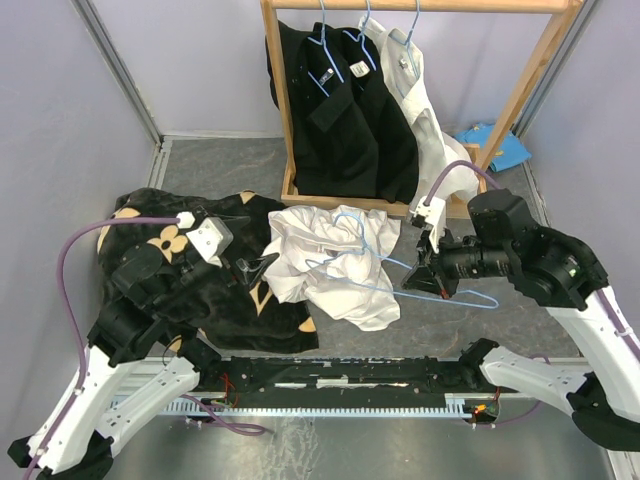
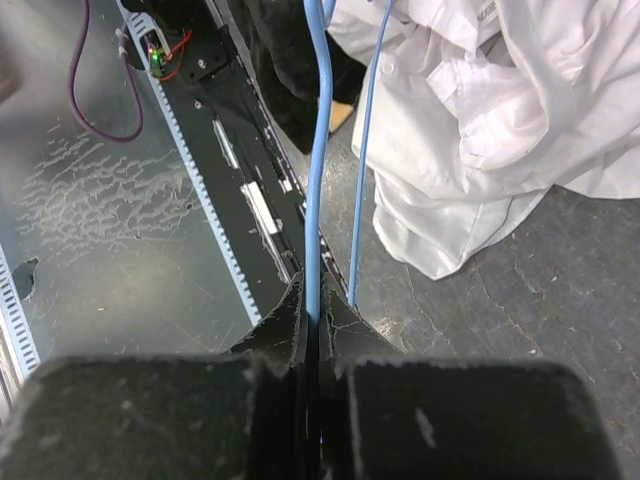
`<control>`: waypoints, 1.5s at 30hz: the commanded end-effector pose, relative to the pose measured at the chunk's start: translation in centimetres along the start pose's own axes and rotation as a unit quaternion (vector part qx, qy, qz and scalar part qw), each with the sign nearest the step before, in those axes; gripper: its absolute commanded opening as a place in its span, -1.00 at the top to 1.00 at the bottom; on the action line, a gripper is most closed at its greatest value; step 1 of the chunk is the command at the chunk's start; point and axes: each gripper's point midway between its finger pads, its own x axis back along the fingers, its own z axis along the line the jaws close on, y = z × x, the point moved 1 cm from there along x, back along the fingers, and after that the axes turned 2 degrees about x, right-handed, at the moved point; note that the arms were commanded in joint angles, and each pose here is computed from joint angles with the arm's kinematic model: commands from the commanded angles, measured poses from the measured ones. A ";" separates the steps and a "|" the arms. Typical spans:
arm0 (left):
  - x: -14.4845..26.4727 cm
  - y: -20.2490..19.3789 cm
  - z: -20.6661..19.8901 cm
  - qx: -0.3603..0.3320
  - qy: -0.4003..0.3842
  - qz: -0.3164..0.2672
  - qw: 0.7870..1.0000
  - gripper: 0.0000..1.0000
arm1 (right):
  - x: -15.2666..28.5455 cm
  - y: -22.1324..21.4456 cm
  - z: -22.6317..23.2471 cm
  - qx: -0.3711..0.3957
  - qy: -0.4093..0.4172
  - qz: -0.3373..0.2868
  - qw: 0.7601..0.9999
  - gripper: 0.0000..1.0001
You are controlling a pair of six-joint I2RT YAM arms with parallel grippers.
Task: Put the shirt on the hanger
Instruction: Pick up the hanger from the clothesline.
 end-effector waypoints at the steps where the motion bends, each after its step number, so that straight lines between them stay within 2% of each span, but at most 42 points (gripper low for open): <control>1: -1.0 0.3 -0.8 0.004 -0.029 -0.016 0.999 -0.85 | -0.9 0.7 0.1 0.015 0.013 -0.038 0.999 1.00; 9: -2.2 -1.7 -1.6 -0.004 -0.059 0.001 0.998 -0.82 | -2.4 1.4 0.0 0.001 0.023 -0.086 0.996 1.00; 16: -3.2 -2.9 -1.7 0.014 -0.057 -0.011 0.998 -0.79 | -3.4 0.7 0.2 -0.022 0.044 -0.070 0.996 1.00; 22: -3.2 -3.0 -3.6 -0.034 -0.123 -0.042 0.991 -0.76 | -3.8 0.2 1.1 -0.034 0.079 -0.058 0.995 1.00; 28: -4.4 -2.4 -4.8 -0.040 -0.174 -0.055 0.982 -0.74 | -4.1 0.6 1.5 -0.024 0.101 -0.061 0.993 1.00; 36: -5.7 -5.5 -5.0 -0.046 -0.196 0.000 0.980 -0.63 | -4.5 1.9 1.5 -0.007 0.108 -0.108 0.988 1.00; 40: -5.8 -6.3 -4.1 -0.061 -0.173 0.018 0.983 -0.29 | -5.2 1.9 2.0 -0.006 0.138 -0.118 0.983 1.00; 43: -5.6 -6.4 -4.0 -0.082 -0.172 0.017 0.982 0.12 | -5.9 1.5 1.7 -0.012 0.139 -0.116 0.983 1.00; 45: -5.3 -6.3 -4.0 -0.094 -0.172 0.012 0.981 0.47 | -6.5 1.3 1.1 -0.018 0.126 -0.113 0.985 1.00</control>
